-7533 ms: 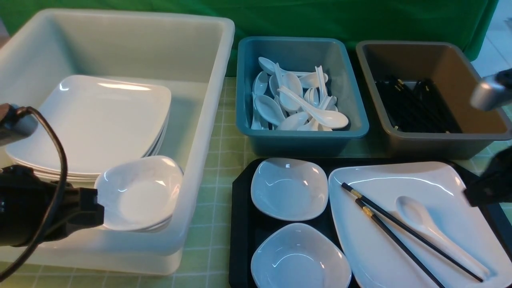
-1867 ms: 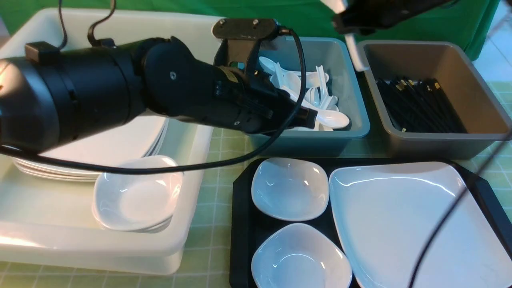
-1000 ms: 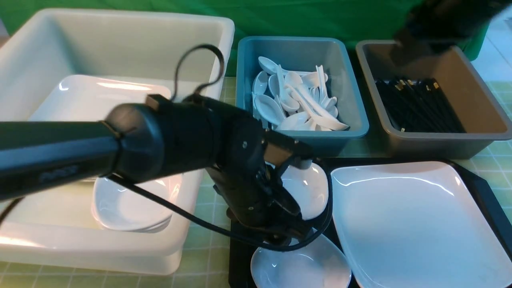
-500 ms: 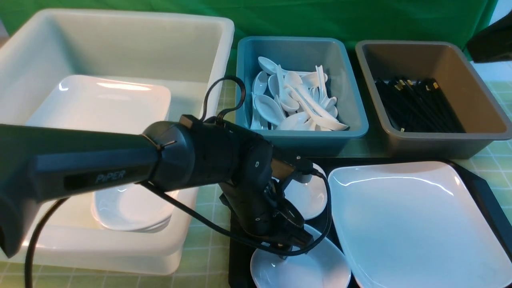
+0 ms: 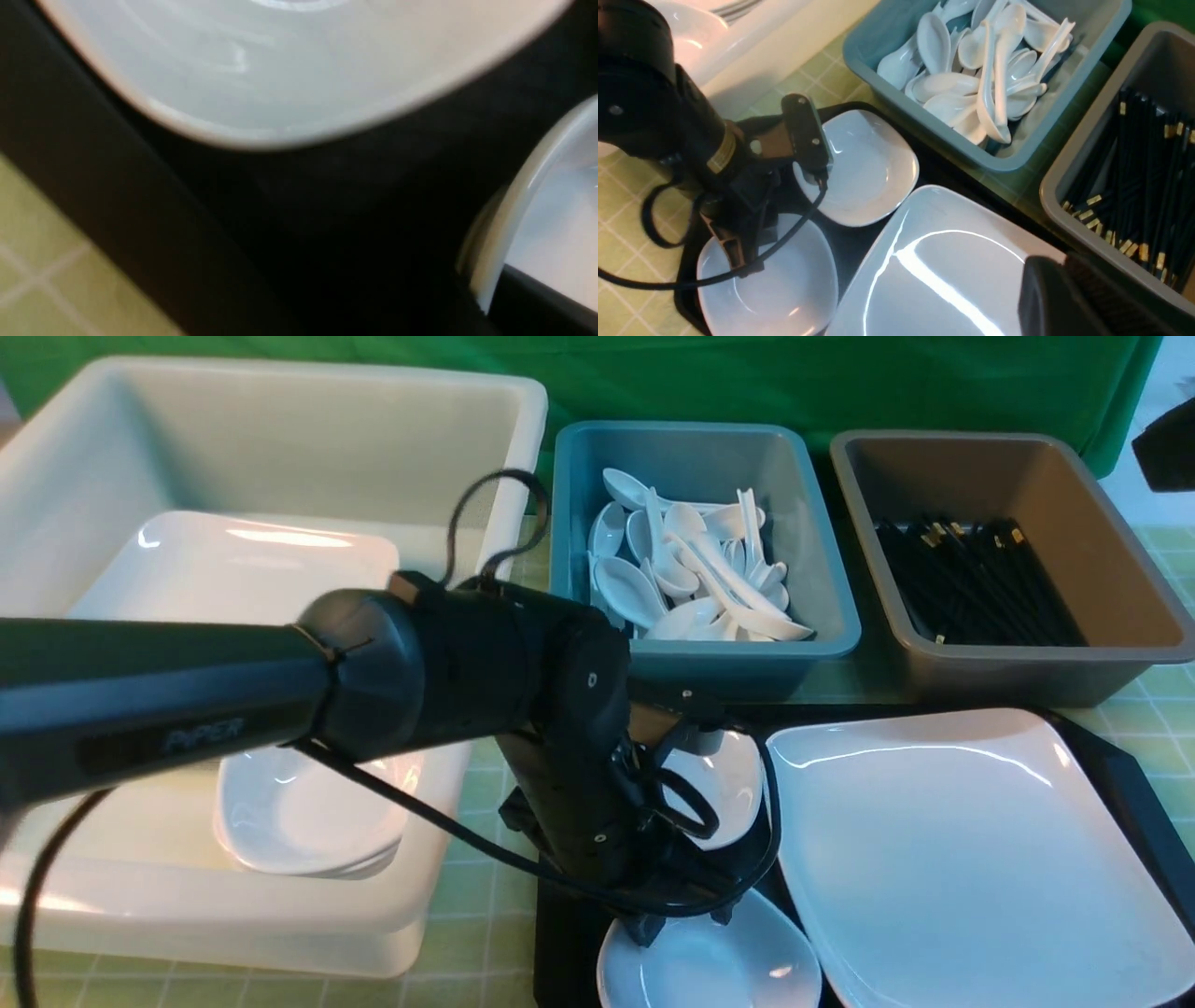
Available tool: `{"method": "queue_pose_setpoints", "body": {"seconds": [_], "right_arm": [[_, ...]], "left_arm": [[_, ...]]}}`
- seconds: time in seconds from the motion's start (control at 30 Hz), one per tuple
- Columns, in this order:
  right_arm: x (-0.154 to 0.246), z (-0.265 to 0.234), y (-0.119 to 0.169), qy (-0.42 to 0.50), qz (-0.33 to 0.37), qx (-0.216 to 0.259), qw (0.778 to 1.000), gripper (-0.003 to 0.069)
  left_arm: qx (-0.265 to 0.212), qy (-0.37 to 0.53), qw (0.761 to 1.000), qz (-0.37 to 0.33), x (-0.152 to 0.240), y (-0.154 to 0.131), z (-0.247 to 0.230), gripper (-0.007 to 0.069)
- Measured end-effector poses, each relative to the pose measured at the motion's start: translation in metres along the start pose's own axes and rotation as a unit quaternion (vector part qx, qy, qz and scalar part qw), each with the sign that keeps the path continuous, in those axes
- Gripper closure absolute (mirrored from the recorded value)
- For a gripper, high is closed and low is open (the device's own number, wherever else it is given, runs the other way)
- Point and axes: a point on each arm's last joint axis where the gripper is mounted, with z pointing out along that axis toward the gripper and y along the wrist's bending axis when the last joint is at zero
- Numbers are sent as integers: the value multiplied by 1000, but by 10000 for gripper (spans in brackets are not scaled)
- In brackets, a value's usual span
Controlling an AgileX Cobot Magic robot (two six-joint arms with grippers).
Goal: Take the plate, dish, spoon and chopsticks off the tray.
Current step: Use the left arm to put the small plate into the large storage box on the left
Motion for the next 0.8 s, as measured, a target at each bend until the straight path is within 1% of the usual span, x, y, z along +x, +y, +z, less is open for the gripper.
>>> {"method": "queue_pose_setpoints", "body": {"seconds": [0.03,0.13,0.27,0.33,0.37,0.43,0.47,0.5,0.53,0.57,0.6,0.63,0.67,0.73,0.77,0.8], "right_arm": [[0,-1,1,-3,2,-5,1000,616],[-1,-2,4,-9,7,-18,1000,616],[-2,-2,7,-17,11,-34,999,616],[-5,-3,11,-29,-2,-58,998,616],[-5,-3,11,-30,-6,-58,998,616],[-9,-4,21,-57,-27,-113,992,616],[-10,-4,23,-61,-25,-123,990,616],[-13,-4,29,-73,-36,-150,985,616],[-16,0,37,-79,-47,-176,980,616],[-17,1,38,-81,-50,-179,979,616],[-20,8,48,-80,-67,-201,974,621],[-24,23,63,-71,-85,-229,967,637],[-24,27,67,-67,-90,-237,965,641],[-27,42,86,-59,-112,-260,957,647],[-29,61,104,-48,-130,-274,952,649],[-30,73,116,-43,-141,-276,950,650]], "left_arm": [[0,-1,1000,3,2,-1,-10,610],[-4,-11,1000,14,8,-2,-35,619],[3,-68,997,24,14,-8,-82,618],[0,-97,995,30,19,-9,-113,618],[0,-105,994,30,20,-8,-117,618],[-10,-161,987,5,27,3,-169,618],[-13,-166,986,-3,28,8,-174,618],[-23,-197,980,-30,33,24,-200,618],[-39,-234,969,-66,42,47,-226,618],[-42,-237,968,-71,44,50,-229,618],[-63,-260,958,-106,55,75,-248,618],[-86,-265,948,-153,72,105,-258,618],[-87,-263,948,-159,74,108,-257,618],[-85,-257,942,-198,87,129,-254,618],[-68,-254,935,-237,98,149,-243,618],[-56,-253,931,-256,103,161,-234,618]]}}
